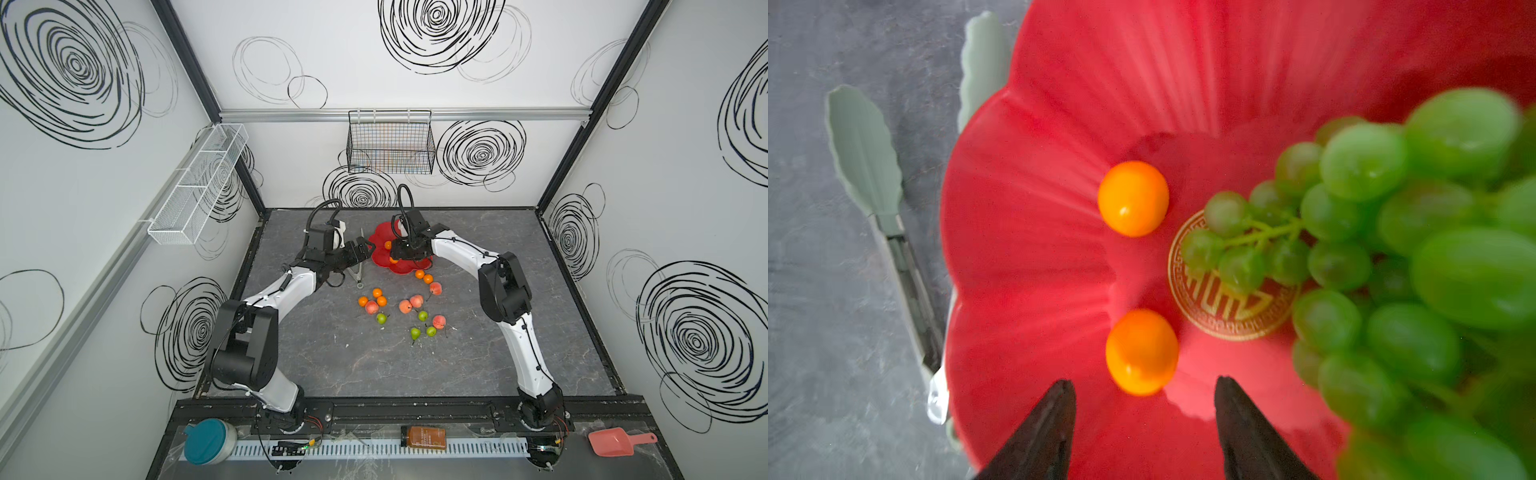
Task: Place and organize the fake fruits in the fruit bowl
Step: 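Lower the tomato into the bowl and open the right gripper, then move the right gripper back to the tomatoes beside the bowl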
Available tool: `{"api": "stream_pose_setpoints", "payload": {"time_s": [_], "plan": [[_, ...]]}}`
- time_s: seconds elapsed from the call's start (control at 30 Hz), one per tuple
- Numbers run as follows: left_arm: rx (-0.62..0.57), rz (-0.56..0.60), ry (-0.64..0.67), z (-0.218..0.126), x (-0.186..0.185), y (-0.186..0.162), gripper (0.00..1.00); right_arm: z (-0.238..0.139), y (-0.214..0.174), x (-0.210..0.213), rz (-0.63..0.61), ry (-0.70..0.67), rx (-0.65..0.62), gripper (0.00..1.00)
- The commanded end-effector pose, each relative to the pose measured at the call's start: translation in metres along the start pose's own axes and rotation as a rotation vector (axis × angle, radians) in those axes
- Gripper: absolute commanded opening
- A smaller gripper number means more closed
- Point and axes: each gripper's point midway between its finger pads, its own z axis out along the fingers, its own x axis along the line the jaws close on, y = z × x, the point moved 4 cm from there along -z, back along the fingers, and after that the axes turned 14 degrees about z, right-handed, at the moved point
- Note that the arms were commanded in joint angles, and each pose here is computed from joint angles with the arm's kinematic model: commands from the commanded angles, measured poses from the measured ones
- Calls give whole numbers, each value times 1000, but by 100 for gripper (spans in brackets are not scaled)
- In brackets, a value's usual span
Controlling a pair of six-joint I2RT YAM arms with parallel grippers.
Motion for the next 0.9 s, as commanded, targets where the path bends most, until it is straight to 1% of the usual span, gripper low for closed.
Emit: {"api": "stream_pose_setpoints", "payload": {"time_s": [0.0,0.1,0.27,0.37,0.43,0.5,0.57,0.63,0.77,0.8,0.87], "plan": [[-72,132,-94,-12,-40,16,96,-57,18,16,-55,79,-115,59],[-79,208,-96,-14,-59,14,96,-80,9,3,-80,94,-161,58],[-53,281,-101,-8,-78,3,96,-118,-6,-35,-54,127,-267,58],[-35,321,-104,-3,-93,-6,96,-129,-16,-62,-35,114,-314,60],[-24,350,-110,1,-103,-14,96,-131,-25,-77,-31,121,-318,65],[-6,376,-118,6,-112,-23,96,-131,-34,-86,-33,121,-301,70],[13,394,-120,10,-117,-32,96,-128,-45,-92,-86,85,-296,71],[31,399,-123,14,-121,-38,96,-122,-54,-99,-111,64,-261,71],[65,399,-135,22,-122,-46,96,-105,-63,-110,-117,-1,-147,66],[69,398,-139,24,-122,-47,96,-100,-64,-112,-119,-11,-127,63],[88,389,-153,28,-121,-50,96,-90,-66,-115,-127,-20,-91,61]]}}
